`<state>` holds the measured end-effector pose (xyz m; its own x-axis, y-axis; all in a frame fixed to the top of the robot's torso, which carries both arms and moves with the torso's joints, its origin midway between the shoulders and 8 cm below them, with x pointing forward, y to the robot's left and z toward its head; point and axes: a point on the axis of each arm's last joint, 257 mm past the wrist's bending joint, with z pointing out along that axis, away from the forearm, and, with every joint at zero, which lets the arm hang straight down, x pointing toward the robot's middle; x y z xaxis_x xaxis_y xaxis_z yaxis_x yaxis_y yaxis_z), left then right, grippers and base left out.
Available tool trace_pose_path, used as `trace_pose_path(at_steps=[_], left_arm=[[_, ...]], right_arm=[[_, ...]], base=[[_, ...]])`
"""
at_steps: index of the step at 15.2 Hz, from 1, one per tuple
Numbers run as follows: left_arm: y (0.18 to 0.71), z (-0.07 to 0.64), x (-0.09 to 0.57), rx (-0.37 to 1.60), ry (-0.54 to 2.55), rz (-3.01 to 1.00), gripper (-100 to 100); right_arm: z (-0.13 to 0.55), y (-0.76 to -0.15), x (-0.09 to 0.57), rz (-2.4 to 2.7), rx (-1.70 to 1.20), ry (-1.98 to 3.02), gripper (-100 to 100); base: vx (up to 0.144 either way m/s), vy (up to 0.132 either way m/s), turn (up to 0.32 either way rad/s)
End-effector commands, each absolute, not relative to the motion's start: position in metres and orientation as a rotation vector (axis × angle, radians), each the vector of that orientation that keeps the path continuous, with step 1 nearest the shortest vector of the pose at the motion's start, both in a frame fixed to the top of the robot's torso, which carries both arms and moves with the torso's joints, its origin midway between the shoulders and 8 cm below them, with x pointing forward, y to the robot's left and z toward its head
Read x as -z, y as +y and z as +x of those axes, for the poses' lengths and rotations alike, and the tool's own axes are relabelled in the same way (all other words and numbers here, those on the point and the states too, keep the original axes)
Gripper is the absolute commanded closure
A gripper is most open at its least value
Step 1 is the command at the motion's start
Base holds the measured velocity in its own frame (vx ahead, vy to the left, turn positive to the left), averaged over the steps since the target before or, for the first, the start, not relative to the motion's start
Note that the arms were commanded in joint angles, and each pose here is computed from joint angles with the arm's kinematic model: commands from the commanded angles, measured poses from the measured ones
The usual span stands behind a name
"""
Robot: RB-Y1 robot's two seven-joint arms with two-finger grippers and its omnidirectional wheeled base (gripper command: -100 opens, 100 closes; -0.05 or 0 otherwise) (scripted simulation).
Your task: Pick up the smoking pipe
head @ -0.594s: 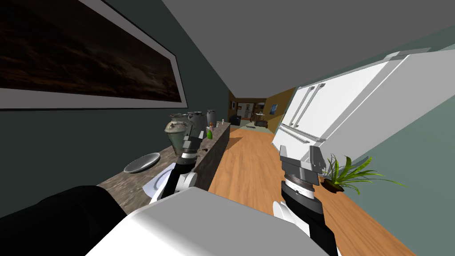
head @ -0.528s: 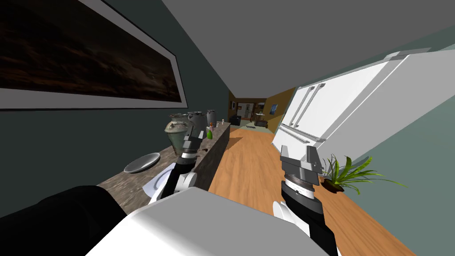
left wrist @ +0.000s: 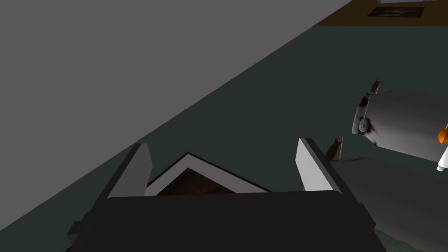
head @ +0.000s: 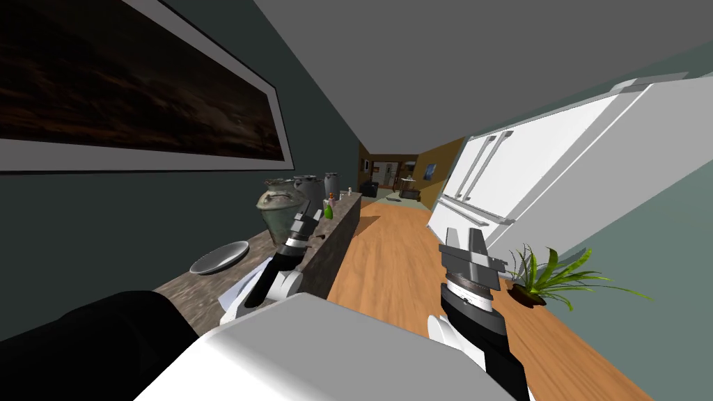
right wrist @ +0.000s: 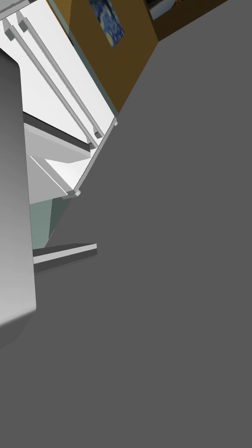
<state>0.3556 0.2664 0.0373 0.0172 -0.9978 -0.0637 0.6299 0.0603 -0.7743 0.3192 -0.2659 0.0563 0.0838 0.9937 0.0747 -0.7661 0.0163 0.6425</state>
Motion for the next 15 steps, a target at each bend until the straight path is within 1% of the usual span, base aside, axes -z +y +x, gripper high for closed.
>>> trace_pose_path(at_steps=[1,12,15], left_arm=[[0.271,0.364,-0.026,1.398,0.785,-0.681,-100],[0.289,0.391,0.025,1.325,0.98,-0.829,-100],[0.299,0.399,0.049,1.29,1.066,-0.892,-100]], right_arm=[[0.319,-0.266,-0.056,0.619,-1.446,0.462,0],[0.319,-0.266,-0.056,0.619,-1.446,0.462,0],[0.319,-0.266,-0.056,0.619,-1.446,0.462,0]], base=[[0.051,0.002,0.015],[0.05,0.006,0.013],[0.05,0.007,0.018]])
